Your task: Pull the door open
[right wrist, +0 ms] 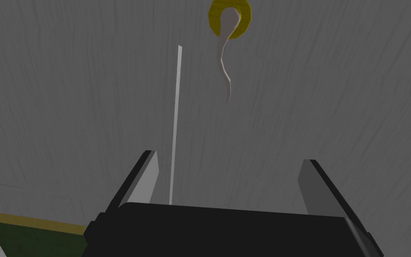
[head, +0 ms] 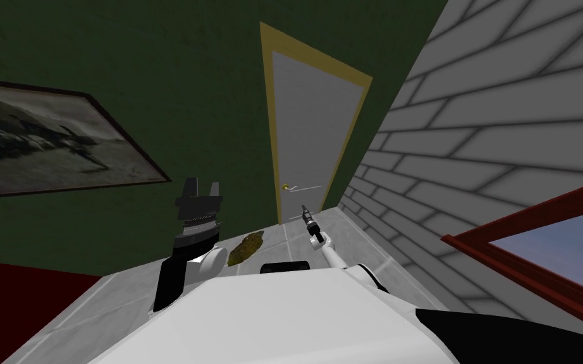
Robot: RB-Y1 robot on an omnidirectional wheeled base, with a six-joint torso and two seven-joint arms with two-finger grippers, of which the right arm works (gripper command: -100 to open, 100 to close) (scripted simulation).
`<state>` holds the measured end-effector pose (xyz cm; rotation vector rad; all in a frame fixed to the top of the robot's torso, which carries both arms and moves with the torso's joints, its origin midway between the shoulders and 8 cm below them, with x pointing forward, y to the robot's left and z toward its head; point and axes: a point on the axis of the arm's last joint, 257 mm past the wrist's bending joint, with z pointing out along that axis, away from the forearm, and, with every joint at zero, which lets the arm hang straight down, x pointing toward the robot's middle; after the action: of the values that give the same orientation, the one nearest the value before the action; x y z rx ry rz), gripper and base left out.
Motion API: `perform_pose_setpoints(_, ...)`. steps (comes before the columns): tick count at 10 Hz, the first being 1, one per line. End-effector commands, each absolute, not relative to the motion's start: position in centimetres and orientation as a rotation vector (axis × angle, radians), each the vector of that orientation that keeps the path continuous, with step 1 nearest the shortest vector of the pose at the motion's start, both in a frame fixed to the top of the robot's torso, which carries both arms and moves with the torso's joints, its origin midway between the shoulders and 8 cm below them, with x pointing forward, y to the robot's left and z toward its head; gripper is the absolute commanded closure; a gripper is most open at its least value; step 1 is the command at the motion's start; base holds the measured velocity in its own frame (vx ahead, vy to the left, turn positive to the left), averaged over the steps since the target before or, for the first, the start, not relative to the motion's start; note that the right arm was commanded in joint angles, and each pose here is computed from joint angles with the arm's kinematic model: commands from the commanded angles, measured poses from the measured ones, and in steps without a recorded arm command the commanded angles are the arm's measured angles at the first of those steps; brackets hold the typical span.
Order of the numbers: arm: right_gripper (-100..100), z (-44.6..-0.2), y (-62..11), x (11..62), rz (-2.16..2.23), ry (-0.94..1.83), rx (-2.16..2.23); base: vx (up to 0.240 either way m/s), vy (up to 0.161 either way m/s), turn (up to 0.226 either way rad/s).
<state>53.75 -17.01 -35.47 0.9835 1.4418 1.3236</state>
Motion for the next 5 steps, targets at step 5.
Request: perform_pose_setpoints(5,-100,-35.8,-18.8,54.4,1.29,1.423,1.01,-0.171,-0.07,0.103)
